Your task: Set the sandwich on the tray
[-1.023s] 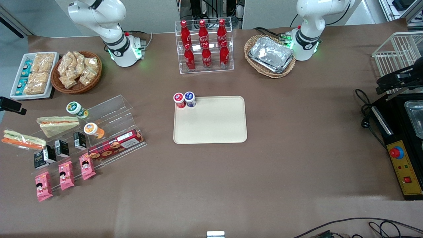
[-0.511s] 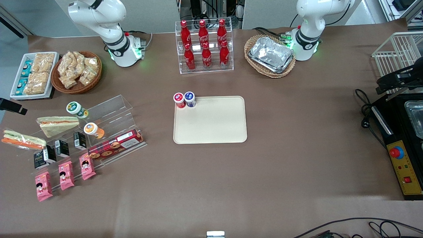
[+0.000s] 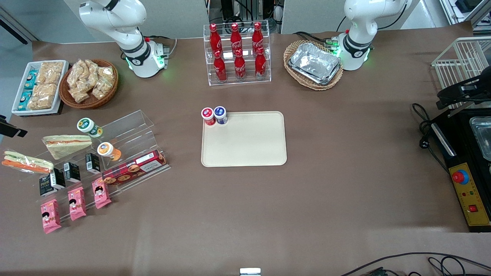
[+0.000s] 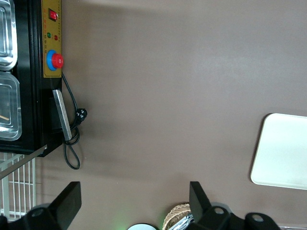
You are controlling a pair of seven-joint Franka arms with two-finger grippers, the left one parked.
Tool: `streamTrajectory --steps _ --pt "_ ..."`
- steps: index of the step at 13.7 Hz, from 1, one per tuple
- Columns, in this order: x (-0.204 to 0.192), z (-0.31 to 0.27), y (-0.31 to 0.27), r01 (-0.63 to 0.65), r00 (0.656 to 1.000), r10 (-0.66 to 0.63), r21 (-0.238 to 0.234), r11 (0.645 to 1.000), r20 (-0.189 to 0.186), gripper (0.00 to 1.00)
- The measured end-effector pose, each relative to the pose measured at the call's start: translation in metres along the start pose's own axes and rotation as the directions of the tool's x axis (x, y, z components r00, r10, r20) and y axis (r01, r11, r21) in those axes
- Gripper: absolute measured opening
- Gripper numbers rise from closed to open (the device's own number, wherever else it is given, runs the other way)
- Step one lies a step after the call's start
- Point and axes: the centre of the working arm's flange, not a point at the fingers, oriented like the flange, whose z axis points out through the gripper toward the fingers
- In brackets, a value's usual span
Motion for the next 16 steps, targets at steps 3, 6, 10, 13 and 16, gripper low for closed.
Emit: streamTrajectory --steps 3,6,10,13,16 --pt "0.003 0.002 0.005 -0.143 0.990 0.143 -0.001 0.990 -0.001 1.00" --pt "0.015 0.010 0.022 -0.270 0.963 0.270 -0.010 0.963 0.002 1.00" --pt "0.035 0.016 0.043 -0.337 0.940 0.337 0.007 0.941 -0.043 1.00" --pt "0.055 0.026 0.064 -0.387 0.918 0.387 0.016 0.922 -0.084 1.00" --pt "0.066 0.042 0.065 -0.491 0.867 0.491 0.024 0.871 -0.083 1.00"
